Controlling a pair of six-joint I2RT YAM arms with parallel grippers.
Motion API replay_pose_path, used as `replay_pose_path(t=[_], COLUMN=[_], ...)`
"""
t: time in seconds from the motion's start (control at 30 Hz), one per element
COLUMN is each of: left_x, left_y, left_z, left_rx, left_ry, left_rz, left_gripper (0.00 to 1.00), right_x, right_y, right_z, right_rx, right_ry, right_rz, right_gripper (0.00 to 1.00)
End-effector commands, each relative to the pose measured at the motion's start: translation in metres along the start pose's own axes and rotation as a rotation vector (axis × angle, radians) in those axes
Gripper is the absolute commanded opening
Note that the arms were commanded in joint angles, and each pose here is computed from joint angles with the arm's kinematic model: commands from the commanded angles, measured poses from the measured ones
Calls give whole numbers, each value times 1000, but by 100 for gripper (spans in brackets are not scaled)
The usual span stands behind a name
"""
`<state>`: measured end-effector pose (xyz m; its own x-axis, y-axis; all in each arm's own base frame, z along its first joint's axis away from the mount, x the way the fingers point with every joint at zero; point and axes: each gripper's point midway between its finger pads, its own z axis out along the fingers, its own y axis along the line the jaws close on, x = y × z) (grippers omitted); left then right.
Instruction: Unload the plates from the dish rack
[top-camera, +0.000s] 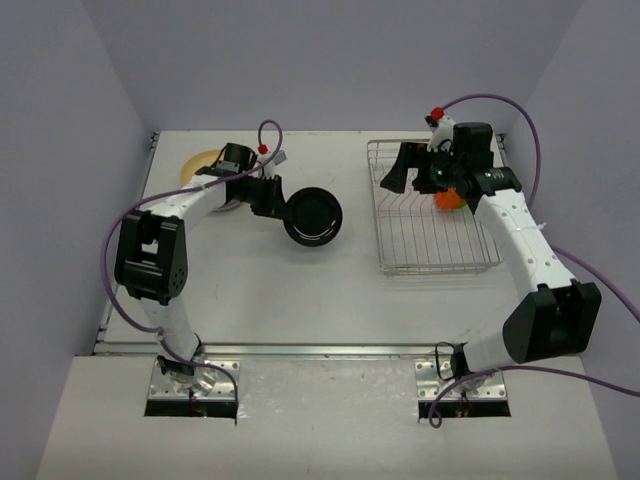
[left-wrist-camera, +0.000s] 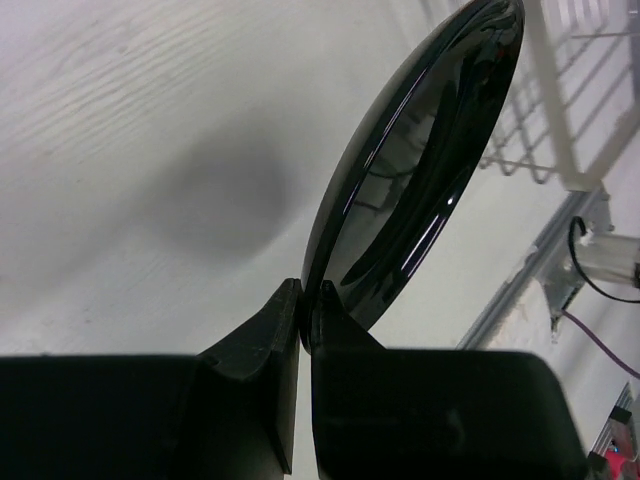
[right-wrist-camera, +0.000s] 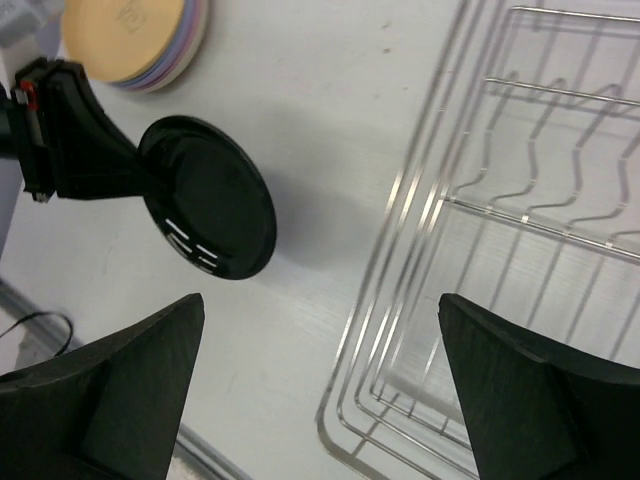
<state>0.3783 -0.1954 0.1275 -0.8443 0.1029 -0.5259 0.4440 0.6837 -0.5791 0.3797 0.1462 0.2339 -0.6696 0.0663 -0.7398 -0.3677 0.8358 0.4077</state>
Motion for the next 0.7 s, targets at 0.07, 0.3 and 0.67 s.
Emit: replay_pose_path(t=[0.07, 0.3, 0.67], left_x=[14, 27, 30], left_y=[49, 80, 101], left_z=[16, 34, 42], left_rx=[-79, -144, -215], left_ry=[72, 129, 155], left_rz=[-54, -106, -130], left_gripper=[0, 0, 32], right_x=[-10, -6, -10], right_y=[-42, -65, -119], right_z=[-16, -20, -28], right_rx=[195, 283, 523], right_ry=[-46, -36, -5], right_rz=[-13, -31, -50], right_gripper=[99, 99, 94])
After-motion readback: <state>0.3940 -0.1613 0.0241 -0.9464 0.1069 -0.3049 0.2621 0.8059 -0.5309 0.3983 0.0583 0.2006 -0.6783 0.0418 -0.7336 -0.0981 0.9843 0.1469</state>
